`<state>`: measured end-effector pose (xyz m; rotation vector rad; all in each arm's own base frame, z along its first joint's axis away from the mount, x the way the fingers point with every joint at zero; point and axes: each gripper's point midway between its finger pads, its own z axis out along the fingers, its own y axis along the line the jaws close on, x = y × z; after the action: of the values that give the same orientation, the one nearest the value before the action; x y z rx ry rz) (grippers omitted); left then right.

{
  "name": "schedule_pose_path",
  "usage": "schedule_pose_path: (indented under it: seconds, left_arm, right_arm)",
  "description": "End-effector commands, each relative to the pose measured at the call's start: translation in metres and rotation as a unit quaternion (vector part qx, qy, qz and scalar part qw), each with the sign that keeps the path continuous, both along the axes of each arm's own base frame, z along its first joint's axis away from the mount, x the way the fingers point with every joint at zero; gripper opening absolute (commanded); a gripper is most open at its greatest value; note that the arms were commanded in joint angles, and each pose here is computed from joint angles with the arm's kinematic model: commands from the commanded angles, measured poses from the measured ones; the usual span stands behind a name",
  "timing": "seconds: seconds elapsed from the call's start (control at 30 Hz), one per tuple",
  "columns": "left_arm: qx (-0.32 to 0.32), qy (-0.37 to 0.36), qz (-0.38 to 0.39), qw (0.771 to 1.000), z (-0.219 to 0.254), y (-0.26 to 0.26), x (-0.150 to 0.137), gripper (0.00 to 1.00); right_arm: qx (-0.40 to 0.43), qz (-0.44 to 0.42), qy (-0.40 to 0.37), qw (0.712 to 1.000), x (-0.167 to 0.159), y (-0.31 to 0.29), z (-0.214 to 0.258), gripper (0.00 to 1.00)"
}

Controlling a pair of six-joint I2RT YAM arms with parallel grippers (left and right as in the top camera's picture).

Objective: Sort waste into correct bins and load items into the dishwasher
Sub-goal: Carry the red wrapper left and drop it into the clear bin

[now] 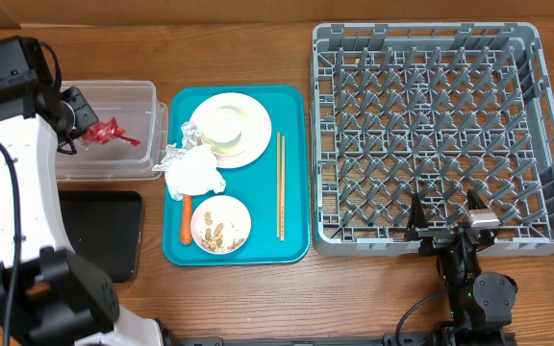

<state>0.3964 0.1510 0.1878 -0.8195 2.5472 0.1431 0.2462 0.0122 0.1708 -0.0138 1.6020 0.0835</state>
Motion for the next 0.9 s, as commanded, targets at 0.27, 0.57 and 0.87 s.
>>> schedule_pose_path:
  seconds: [0.27,0.57,0.87]
  left_arm:
    - [0.023,-0.016,-0.021,0.999,-0.014,0.022,0.028,0.82]
    - [-0.051,-0.009,-0.111,0.992,0.006,-0.059,0.023,0.63]
    - [-0.049,0.094,-0.205,0.973,-0.019,-0.153,-0.009,0.63]
  right_arm:
    - [0.000,0.001,-0.004,1.000,0.000,0.000,-0.001,1.00]
    - [0.000,0.001,-0.004,1.000,0.000,0.000,-0.001,1.00]
    - [0.000,0.001,-0.004,1.000,0.000,0.000,-0.001,1.00]
